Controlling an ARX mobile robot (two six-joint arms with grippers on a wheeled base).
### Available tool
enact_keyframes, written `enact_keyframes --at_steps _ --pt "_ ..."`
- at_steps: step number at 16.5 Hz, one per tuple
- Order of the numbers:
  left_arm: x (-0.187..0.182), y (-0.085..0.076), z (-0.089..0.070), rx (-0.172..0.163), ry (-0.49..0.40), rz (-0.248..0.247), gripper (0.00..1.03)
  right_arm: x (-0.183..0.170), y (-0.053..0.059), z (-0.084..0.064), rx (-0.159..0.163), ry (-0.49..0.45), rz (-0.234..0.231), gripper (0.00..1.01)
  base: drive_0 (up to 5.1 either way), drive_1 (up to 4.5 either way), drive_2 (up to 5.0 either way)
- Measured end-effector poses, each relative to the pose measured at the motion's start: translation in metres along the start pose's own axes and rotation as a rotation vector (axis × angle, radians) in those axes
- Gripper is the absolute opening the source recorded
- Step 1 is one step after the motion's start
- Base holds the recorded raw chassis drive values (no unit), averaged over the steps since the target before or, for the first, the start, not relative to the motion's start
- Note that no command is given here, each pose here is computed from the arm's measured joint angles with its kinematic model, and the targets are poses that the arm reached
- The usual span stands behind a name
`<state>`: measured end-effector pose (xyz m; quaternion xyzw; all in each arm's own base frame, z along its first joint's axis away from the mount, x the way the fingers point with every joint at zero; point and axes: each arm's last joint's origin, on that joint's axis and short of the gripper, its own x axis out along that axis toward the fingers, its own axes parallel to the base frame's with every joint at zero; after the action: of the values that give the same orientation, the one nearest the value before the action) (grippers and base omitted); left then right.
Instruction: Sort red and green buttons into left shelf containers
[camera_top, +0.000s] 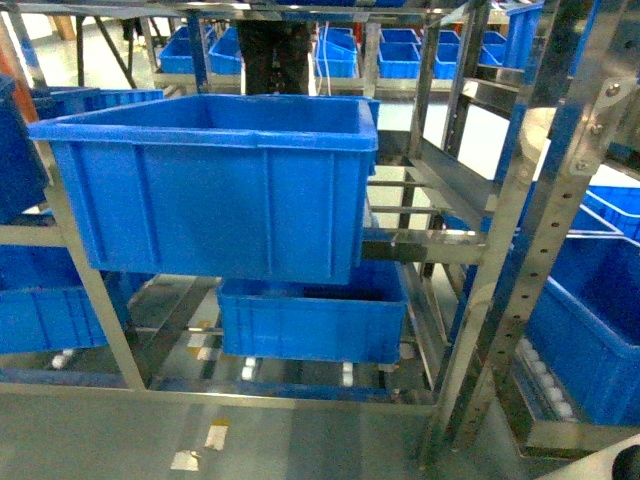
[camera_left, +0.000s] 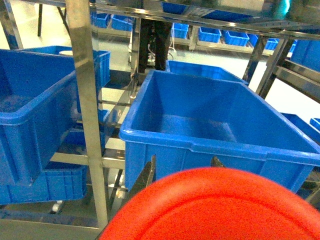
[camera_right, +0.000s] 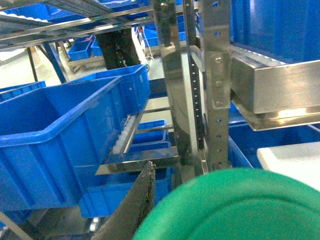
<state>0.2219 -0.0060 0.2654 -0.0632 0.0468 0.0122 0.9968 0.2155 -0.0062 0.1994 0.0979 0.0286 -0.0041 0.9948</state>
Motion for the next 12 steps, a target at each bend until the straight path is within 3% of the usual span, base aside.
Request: enact_keyframes --at_steps 12 --pt "0.0000 0.0001 0.0002 0.000 -0.002 0.000 0.26 0.0000 0.0001 0.0006 0.000 -0.006 0.001 0.26 -5.1 2.35 2.4"
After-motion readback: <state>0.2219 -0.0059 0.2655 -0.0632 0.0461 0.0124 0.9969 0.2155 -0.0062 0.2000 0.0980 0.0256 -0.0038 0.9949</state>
